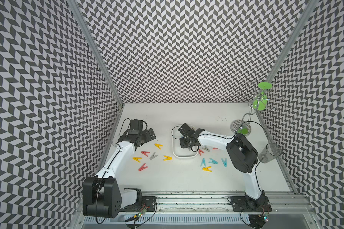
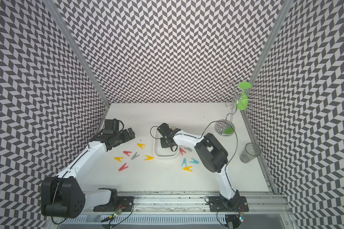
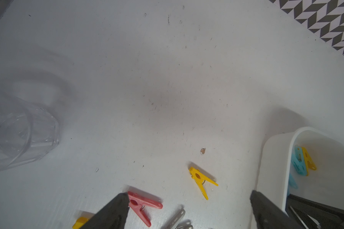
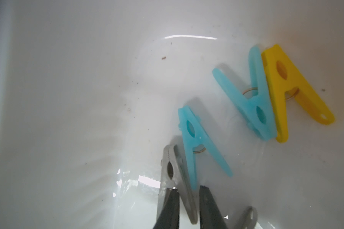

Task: Put the clothespins into the storage box
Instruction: Place the clothespin in the storage box, then pick up the clothespin from the center of the board.

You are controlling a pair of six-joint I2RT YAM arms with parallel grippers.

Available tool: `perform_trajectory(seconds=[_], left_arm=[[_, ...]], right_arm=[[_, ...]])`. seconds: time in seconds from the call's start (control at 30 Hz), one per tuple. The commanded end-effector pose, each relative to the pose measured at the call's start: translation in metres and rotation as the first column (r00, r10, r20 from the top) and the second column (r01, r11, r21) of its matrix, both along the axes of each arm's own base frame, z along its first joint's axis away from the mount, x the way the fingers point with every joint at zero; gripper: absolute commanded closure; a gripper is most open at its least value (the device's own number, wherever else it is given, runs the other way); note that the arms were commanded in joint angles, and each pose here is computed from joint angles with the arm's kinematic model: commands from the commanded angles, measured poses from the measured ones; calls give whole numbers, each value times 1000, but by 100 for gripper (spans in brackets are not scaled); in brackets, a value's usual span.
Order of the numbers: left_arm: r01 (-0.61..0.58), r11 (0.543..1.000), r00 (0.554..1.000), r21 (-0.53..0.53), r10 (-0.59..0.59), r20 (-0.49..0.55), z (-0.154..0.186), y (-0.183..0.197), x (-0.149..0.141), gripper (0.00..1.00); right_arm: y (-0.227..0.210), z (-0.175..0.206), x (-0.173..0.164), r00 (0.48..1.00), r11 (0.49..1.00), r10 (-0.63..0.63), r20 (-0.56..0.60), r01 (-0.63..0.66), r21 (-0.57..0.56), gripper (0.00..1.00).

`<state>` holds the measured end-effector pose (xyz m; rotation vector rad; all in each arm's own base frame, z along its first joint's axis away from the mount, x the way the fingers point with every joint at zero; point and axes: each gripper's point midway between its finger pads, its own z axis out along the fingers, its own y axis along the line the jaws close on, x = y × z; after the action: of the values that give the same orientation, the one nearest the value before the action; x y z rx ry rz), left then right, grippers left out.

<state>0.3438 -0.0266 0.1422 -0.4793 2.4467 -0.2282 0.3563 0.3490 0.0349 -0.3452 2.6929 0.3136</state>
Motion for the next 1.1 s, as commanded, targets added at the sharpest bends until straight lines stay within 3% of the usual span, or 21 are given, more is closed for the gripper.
perform_trajectory(seconds=[0.0, 0.1, 0.23, 0.43, 0.63, 0.87, 1.07], left_arm=[[8, 1000, 1000, 3, -8, 9, 3, 0, 1, 0], [8, 1000, 1000, 5, -8, 9, 4, 0, 2, 0], [9, 1000, 1000, 6, -9, 3, 2, 0, 3, 0], [14, 1000, 1000, 5, -14, 8, 6, -1, 8, 0], [19, 1000, 1000, 4, -19, 6, 7, -1, 11, 0], [21, 1000, 1000, 3, -21, 7, 9, -2, 16, 0], [20, 1000, 1000, 16, -20, 7, 10, 0, 15, 0]], right_arm=[[10, 38, 3, 998, 997, 33, 47, -36, 61, 76], [8, 69, -1, 996, 994, 47, 79, -54, 92, 73], [-23, 83, 0, 997, 997, 6, 82, -12, 71, 69], [-111, 75, 3, 985, 987, -163, 63, 161, 25, 66], [-209, 62, -2, 926, 927, -375, 50, 376, -19, 65], [-266, 36, -8, 855, 854, -518, 31, 519, -47, 71], [-285, 19, -11, 833, 831, -554, 12, 553, -57, 72]])
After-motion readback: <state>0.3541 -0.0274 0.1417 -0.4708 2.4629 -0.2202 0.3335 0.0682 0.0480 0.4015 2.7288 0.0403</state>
